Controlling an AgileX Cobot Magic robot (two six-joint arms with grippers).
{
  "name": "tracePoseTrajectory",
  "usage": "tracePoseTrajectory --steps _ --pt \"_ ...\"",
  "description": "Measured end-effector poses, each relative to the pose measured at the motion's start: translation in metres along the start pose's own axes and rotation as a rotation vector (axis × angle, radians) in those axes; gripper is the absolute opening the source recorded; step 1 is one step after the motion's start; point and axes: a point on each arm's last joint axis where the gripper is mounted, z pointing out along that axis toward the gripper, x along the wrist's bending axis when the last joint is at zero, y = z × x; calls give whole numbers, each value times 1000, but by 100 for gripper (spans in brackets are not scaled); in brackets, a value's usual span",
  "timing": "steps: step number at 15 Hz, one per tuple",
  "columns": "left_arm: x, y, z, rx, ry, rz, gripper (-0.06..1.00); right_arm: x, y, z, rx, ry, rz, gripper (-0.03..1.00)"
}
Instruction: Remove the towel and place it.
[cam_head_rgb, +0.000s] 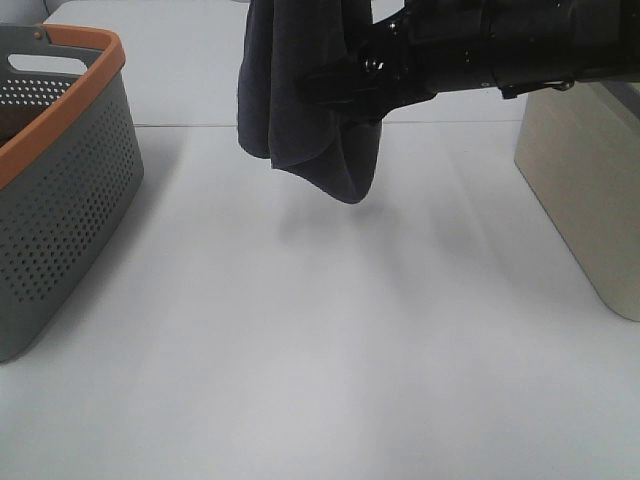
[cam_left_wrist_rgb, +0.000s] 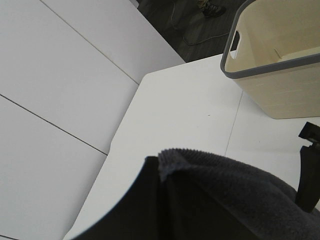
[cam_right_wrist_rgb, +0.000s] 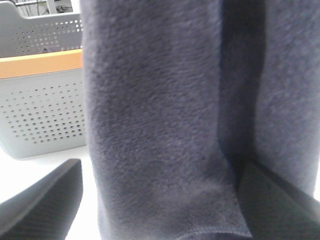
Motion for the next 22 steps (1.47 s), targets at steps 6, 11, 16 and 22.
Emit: tracePoseTrajectory --steps 6,11,16,22 --pt "-1 -1 0 8 -15 1 0 8 5 11 -89 188 2 75" --pt "-3 -2 0 19 -35 0 0 25 4 25 -104 296 1 69" --pt "-4 -2 0 22 -42 0 0 30 0 26 -37 332 59 63" --pt "-5 -2 0 27 -52 0 0 15 -14 30 105 157 -19 63"
